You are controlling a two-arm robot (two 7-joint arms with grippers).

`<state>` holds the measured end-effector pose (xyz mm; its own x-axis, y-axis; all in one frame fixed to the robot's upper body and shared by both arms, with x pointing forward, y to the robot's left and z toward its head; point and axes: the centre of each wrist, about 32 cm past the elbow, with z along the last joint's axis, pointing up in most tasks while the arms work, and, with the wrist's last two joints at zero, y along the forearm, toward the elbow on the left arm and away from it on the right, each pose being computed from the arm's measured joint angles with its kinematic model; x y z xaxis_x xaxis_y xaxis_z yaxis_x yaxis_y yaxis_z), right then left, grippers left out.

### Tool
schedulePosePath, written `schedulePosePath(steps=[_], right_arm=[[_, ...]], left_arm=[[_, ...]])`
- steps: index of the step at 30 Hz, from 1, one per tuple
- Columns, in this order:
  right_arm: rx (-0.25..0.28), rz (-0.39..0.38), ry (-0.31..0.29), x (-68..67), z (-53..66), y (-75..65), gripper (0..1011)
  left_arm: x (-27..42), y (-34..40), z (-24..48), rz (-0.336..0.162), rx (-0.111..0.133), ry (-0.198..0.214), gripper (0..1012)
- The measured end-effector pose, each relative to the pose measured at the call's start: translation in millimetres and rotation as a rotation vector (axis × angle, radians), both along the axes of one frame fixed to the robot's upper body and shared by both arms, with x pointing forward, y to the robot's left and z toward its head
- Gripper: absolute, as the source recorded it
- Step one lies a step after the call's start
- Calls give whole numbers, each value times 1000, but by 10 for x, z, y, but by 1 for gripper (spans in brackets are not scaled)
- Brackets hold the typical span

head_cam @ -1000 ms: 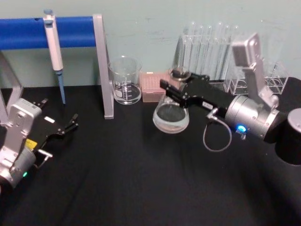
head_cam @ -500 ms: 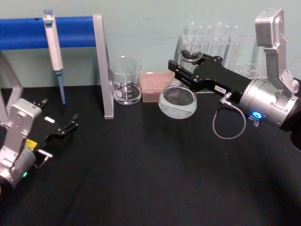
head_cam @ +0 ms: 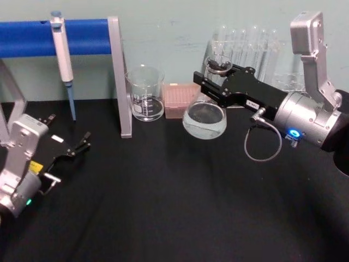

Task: Grasp the erlenmeyer flask with one hand, shake it three times, then place it back.

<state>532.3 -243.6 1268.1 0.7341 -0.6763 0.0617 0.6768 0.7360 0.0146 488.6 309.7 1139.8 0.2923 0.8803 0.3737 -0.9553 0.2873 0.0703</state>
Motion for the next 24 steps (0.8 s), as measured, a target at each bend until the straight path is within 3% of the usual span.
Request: schedulePosePath(steps=[24], right_arm=[[-1, 35, 1, 23, -25, 42, 453]], left_arm=[[0, 0, 0, 0, 0, 0, 1001]])
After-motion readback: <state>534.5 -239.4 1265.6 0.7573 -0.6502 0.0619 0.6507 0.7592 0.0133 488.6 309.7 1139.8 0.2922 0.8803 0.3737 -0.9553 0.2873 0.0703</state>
